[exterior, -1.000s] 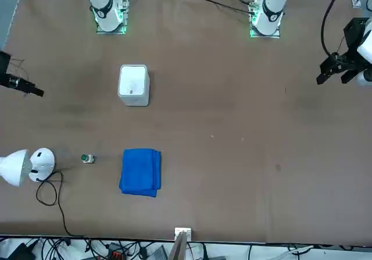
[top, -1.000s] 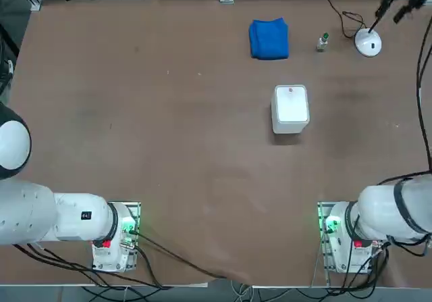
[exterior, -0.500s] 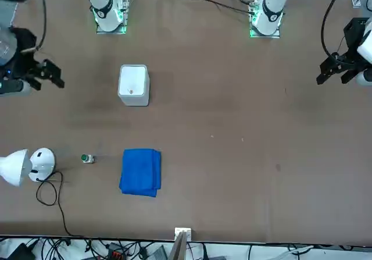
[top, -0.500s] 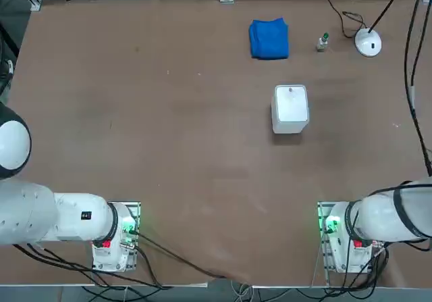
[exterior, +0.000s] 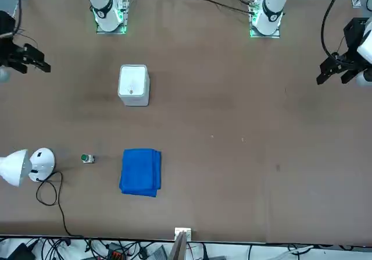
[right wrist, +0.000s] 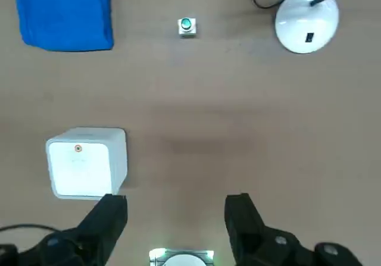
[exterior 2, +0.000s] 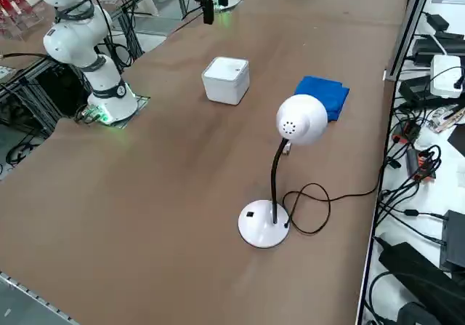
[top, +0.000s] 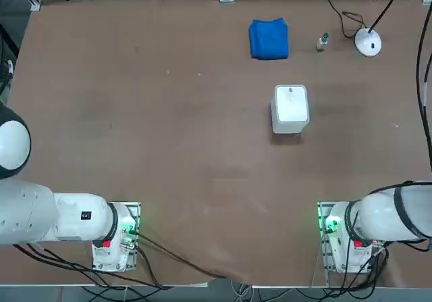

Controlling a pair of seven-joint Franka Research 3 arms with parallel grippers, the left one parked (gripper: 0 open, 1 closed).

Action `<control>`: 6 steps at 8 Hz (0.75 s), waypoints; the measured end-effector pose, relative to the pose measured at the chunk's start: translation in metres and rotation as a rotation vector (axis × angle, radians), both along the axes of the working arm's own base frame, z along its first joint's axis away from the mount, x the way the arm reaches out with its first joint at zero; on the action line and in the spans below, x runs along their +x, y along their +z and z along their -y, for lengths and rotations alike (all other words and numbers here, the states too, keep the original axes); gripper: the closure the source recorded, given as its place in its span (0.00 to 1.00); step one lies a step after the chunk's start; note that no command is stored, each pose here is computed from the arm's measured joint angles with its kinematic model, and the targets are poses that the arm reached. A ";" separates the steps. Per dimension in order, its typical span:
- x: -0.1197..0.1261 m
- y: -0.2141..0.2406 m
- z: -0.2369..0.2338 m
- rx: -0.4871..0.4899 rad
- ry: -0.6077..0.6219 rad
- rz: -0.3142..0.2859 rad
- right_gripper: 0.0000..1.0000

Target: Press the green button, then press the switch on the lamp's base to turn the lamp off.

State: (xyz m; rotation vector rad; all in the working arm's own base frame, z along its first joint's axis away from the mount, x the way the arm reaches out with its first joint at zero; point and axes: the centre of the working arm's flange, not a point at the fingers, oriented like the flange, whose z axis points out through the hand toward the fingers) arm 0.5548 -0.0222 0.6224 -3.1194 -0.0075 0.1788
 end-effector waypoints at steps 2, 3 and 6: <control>0.000 0.000 0.001 -0.001 0.000 -0.001 0.00; 0.001 -0.001 -0.001 -0.001 0.002 -0.003 0.00; 0.004 -0.005 -0.005 -0.001 0.010 0.001 0.00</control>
